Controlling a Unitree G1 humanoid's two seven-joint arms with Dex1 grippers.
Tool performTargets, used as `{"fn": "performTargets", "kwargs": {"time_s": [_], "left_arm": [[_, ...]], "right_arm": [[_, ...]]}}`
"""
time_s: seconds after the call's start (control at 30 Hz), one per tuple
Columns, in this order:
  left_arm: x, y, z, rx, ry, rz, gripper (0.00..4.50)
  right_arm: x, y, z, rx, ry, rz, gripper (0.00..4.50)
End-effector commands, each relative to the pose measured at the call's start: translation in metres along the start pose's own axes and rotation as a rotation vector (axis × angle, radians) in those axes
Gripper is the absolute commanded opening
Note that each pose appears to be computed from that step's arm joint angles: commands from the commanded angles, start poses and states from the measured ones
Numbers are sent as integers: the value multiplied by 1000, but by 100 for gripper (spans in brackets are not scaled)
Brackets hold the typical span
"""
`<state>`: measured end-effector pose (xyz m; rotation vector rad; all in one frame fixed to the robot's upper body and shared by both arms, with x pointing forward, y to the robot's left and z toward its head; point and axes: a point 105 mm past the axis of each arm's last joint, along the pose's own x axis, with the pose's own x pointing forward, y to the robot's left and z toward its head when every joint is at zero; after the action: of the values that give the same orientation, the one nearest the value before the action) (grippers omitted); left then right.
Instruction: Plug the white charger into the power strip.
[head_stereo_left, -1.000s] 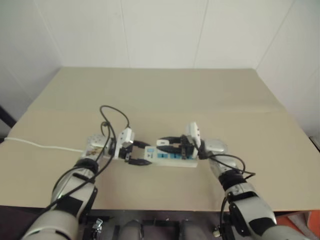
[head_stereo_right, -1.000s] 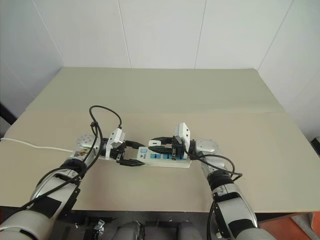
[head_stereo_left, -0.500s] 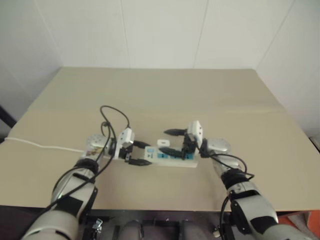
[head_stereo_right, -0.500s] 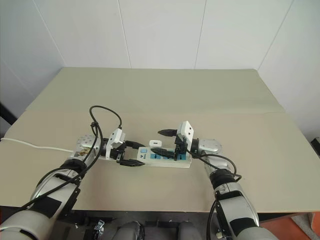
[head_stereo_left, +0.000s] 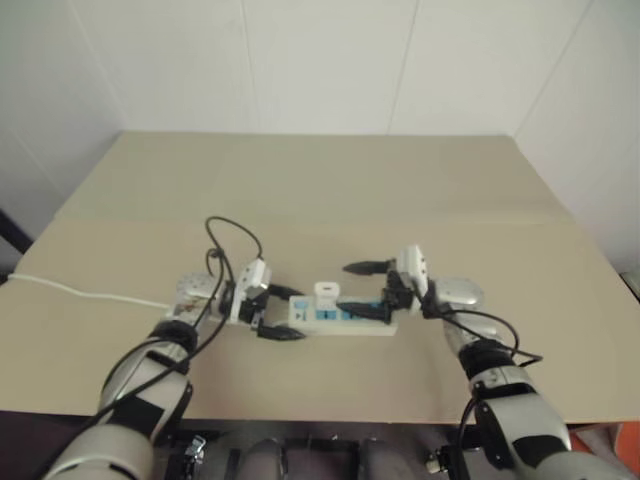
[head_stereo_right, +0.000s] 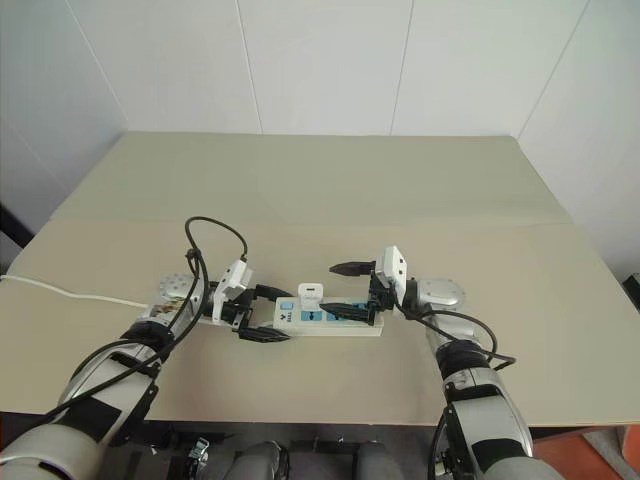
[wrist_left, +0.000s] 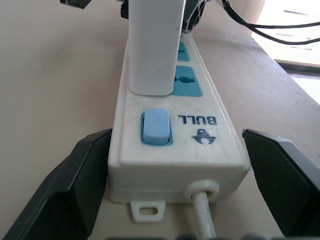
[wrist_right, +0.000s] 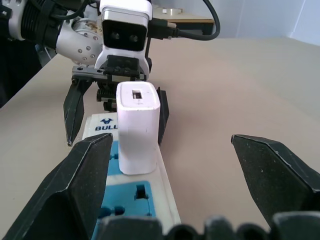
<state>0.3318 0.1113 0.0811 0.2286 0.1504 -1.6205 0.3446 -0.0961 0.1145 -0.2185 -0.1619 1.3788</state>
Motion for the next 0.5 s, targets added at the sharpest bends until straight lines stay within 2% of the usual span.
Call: {"fn": "performTargets", "kwargs": {"time_s": [0.03, 0.13, 0.27, 0.5], "left_arm": [[-13, 2, 17, 96, -25, 12, 445], [-33, 3, 32, 124, -37, 39, 445], [-76, -1, 43, 178, 72, 91, 445], [-150, -6, 56, 182, 251, 259, 445]], "right_arm": [[-19, -1, 1, -31, 20, -2, 450], [-40, -8, 12, -78, 29, -26, 450], [-80, -17, 34, -145, 89, -35, 450], [-141, -24, 64, -155, 362, -23, 450]]}}
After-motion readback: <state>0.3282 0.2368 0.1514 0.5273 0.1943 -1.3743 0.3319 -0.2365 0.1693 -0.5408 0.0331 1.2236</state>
